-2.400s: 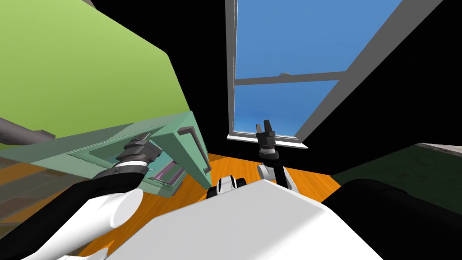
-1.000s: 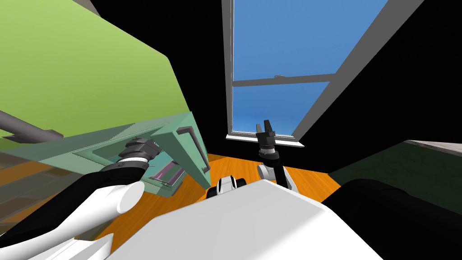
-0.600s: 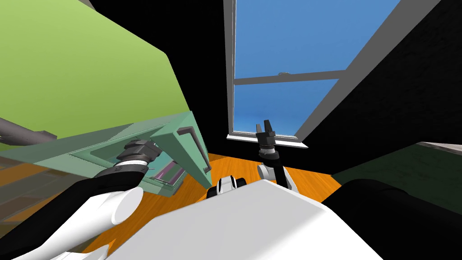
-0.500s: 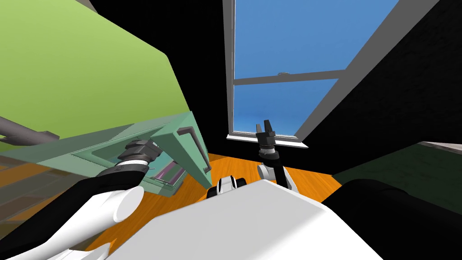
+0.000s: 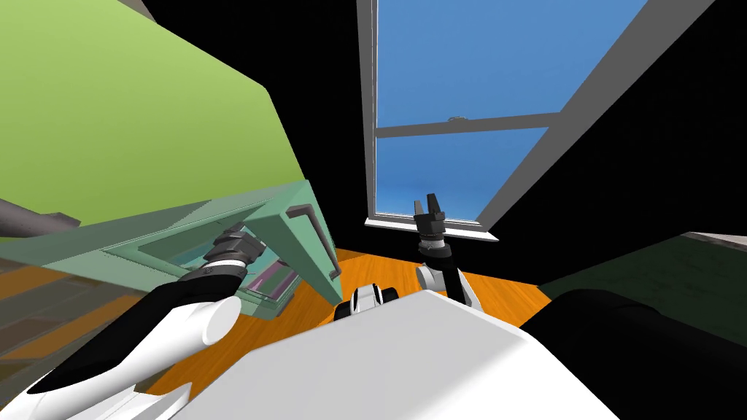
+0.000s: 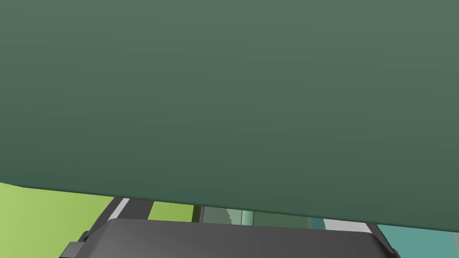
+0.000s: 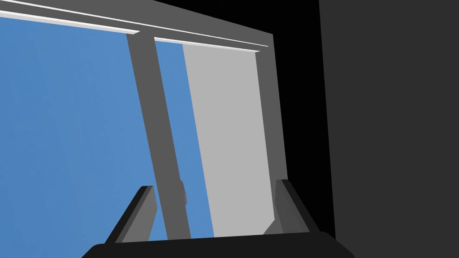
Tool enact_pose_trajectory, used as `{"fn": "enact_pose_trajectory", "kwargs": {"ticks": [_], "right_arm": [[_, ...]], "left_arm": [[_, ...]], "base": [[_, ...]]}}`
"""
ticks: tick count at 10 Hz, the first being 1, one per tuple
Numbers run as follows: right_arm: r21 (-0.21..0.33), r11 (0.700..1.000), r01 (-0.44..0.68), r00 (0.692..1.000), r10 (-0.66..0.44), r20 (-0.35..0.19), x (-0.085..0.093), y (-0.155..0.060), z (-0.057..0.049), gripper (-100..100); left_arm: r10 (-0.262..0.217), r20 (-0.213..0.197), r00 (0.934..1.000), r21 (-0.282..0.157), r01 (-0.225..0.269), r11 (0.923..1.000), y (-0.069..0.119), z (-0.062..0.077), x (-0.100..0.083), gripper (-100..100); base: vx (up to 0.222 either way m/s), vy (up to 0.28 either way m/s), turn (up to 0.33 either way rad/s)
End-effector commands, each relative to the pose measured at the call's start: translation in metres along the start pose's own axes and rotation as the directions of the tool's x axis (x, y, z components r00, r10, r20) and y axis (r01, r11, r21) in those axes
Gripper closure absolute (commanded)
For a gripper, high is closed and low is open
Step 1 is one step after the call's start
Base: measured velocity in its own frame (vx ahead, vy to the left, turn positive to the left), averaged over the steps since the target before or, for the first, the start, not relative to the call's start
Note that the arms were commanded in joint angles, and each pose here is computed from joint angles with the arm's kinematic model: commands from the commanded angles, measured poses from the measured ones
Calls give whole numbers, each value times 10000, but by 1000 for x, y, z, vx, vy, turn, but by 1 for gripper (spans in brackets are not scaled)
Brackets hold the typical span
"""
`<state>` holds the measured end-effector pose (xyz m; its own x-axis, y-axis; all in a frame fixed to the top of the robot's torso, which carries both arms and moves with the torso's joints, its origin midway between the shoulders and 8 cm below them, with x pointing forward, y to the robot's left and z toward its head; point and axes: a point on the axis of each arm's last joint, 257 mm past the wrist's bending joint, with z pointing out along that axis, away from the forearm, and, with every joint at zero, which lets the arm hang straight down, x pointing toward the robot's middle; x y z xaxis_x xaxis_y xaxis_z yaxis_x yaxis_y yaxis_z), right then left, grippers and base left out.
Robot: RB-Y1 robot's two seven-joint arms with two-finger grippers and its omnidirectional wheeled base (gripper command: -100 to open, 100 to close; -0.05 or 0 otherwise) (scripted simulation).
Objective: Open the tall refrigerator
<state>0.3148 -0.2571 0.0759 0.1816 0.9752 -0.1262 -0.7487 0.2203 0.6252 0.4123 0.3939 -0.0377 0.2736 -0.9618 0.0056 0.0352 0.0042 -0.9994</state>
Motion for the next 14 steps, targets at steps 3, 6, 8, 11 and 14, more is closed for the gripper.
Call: {"fn": "enact_pose_trajectory", "kwargs": {"ticks": [3, 6, 8, 11, 14], "right_arm": [[0, 10000, -1, 10000, 1, 1, 0, 0, 0, 0], [-1, 10000, -2, 10000, 2, 2, 0, 0, 0, 0], [-1, 10000, 0, 10000, 0, 0, 0, 0, 0, 0], [0, 10000, 2, 10000, -2, -1, 0, 0, 0, 0], [0, 10000, 2, 10000, -2, -2, 0, 0, 0, 0]], "left_arm": [[71, 536, 9985, 79, -76, 9999, -2, 2, -20, -100], [173, 895, 9958, 345, -204, 9992, -18, -6, -33, -100], [233, 896, 9957, 748, -300, 9967, -39, -14, -31, -100], [261, 921, 9954, 815, -336, 9961, -49, -20, -29, -100], [425, 1344, 9900, 716, -525, 9961, -57, -13, -48, -100]], "base": [[105, -208, 42], [81, -230, 37], [52, -104, 12], [45, -12, -8], [37, 21, -133]]}}
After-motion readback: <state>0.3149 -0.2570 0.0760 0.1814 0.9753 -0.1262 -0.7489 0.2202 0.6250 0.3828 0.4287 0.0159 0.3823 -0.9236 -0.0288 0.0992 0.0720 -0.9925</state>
